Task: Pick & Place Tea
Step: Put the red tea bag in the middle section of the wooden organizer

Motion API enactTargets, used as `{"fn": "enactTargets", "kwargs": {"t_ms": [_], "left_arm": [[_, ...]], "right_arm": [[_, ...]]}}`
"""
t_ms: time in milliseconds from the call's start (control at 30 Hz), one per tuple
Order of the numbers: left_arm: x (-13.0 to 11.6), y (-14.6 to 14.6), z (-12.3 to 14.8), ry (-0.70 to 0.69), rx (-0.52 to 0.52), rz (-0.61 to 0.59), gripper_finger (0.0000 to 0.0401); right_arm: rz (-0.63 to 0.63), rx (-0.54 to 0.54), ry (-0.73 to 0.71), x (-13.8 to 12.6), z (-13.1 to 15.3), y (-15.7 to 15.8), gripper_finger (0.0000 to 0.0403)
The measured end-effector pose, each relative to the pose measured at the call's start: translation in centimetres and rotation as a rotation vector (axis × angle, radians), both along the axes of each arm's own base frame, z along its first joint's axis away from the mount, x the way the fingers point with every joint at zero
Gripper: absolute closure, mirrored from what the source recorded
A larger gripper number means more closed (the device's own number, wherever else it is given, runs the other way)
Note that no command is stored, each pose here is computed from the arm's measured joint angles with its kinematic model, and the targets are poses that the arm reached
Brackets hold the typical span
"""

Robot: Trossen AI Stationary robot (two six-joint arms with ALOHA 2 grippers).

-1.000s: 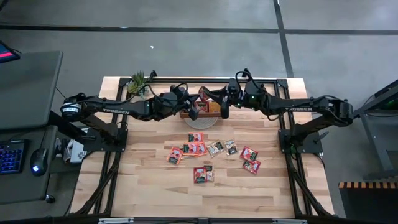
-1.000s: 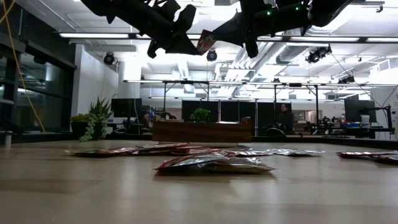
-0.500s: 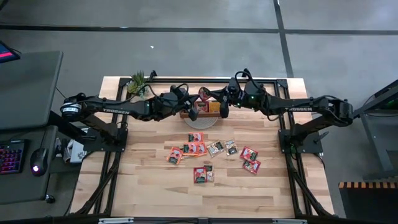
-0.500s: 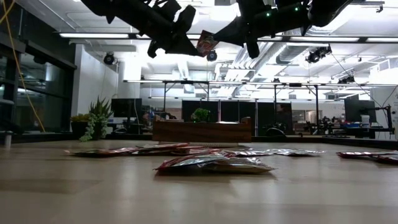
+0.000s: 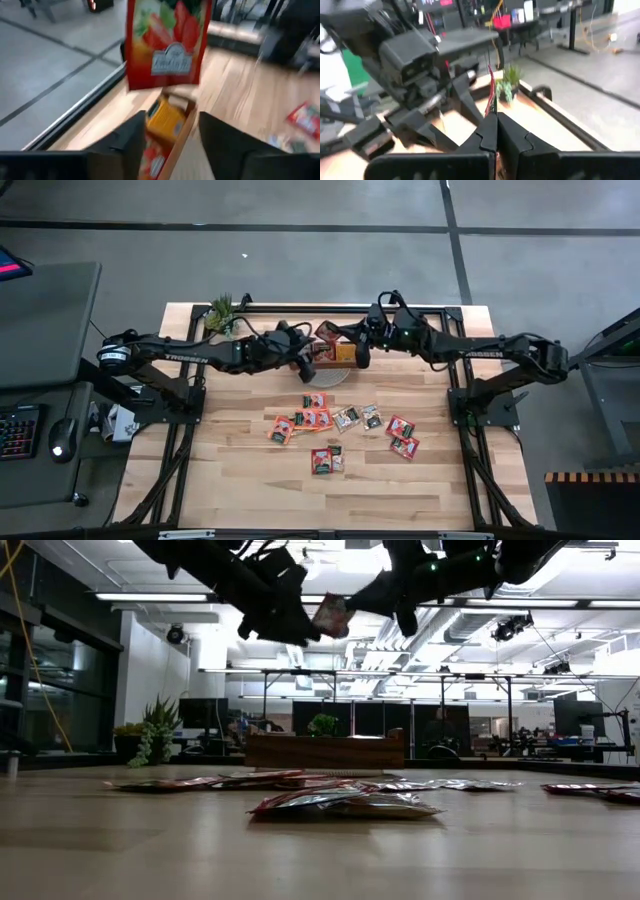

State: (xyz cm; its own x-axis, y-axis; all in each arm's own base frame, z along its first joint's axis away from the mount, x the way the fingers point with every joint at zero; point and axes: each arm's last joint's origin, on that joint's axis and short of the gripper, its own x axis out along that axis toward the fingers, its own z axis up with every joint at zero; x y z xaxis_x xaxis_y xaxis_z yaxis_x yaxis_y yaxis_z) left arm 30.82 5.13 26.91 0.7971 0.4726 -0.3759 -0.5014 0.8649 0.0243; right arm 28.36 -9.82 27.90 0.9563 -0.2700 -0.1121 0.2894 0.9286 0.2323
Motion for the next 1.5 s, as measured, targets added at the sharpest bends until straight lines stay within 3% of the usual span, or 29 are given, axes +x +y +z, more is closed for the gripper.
{"fn": "enactTargets", "kwargs": {"t_ms": [167, 233, 533, 933, 1100, 1500], "left_arm": [[-1.7, -0.1, 1.7, 0.133, 0.035, 0.016, 0.0153], [-2.8, -0.2, 2.1, 0.197, 0.040, 0.015, 0.0148], [-5.2, -0.7, 4.2, 0.194, 0.011, -0.024, 0.0146], [-5.5, -0.8, 4.1, 0.201, -0.019, -0.031, 0.0146], [-5.5, -0.8, 4.1, 0.198, -0.021, -0.029, 0.0146], [-5.4, -0.8, 4.2, 0.176, -0.043, -0.024, 0.0146]], "right_arm": [[0.062, 0.023, 0.081, -0.6, -0.8, -1.1, 0.0403], [0.086, 0.016, 0.101, -0.9, -1.0, -1.6, 0.0403], [0.124, -0.016, 0.145, -2.2, -1.5, -4.5, 0.0403], [0.295, -0.007, 0.374, 3.4, -2.1, -8.6, 0.0403], [0.359, 0.014, 0.448, 4.4, -3.6, -9.1, 0.0403], [0.377, 0.064, 0.514, 5.6, -6.9, -9.4, 0.0403]]}}
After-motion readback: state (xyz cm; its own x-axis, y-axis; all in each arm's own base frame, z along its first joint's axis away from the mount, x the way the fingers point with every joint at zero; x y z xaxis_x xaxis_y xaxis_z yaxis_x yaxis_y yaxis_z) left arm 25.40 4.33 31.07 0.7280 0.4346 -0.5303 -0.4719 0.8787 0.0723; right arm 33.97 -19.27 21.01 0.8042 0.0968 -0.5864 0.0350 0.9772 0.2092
